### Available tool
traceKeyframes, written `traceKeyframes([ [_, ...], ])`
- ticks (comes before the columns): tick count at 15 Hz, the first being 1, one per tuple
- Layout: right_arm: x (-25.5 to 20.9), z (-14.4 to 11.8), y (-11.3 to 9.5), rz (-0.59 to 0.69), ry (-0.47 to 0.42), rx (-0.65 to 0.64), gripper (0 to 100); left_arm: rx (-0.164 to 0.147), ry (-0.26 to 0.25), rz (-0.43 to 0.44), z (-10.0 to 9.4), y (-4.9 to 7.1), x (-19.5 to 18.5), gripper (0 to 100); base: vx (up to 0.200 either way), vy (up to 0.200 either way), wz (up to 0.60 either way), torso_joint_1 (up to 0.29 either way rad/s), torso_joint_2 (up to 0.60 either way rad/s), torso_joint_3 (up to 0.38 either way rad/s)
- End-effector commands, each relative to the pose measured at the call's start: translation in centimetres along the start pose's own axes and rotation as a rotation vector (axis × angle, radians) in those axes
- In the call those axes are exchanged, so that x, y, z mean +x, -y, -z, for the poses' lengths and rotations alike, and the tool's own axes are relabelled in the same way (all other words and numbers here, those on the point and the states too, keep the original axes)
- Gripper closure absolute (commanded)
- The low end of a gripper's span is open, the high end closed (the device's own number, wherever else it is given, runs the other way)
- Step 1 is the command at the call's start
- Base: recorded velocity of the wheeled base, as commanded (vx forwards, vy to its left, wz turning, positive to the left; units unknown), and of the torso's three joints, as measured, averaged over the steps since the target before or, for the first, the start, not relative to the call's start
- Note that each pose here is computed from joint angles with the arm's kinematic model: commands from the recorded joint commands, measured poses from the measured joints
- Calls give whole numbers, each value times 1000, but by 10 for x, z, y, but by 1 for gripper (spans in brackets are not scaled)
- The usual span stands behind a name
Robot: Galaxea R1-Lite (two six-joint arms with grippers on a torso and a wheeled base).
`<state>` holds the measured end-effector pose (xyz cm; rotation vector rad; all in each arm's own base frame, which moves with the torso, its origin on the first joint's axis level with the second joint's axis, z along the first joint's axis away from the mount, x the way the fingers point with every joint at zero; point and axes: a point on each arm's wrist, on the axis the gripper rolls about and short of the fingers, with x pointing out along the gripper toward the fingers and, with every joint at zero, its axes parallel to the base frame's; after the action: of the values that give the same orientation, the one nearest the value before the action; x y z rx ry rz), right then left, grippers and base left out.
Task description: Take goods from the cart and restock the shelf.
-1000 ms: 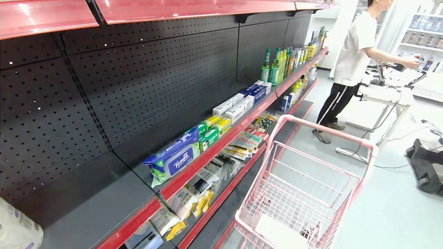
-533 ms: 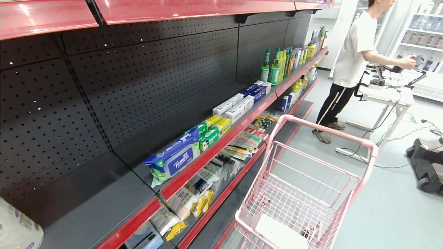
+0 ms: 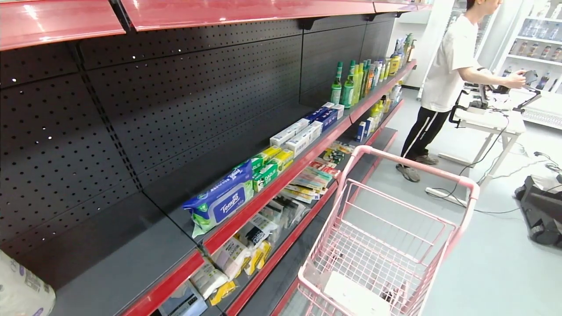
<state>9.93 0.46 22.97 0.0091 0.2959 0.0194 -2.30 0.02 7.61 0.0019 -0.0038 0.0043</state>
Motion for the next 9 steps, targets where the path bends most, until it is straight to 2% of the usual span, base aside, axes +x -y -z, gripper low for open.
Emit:
traceKeyframes([
  [1, 119, 39, -20, -96, -491, -116, 0, 0, 1, 0, 0, 0, 0, 0, 0, 0, 0, 0, 0, 0],
  [3, 175, 73, -48, -273, -689, -191, 0, 0, -1, 0, 0, 0, 0, 0, 0, 0, 0, 0, 0, 0],
  [4, 195, 82, -60, -337, -725, -269, 0, 0, -1, 0, 0, 0, 0, 0, 0, 0, 0, 0, 0, 0],
  [5, 199, 85, -63, -349, -732, -288, 0, 0, 1, -2, 0, 0, 0, 0, 0, 0, 0, 0, 0, 0],
  [6, 225, 104, -80, -420, -786, -404, 0, 0, -1, 0, 0, 0, 0, 0, 0, 0, 0, 0, 0, 0],
  [7, 226, 106, -81, -425, -792, -413, 0, 0, 1, 0, 0, 0, 0, 0, 0, 0, 0, 0, 0, 0],
  [9, 252, 135, -96, -505, -855, -539, 0, 0, 1, 0, 0, 0, 0, 0, 0, 0, 0, 0, 0, 0],
])
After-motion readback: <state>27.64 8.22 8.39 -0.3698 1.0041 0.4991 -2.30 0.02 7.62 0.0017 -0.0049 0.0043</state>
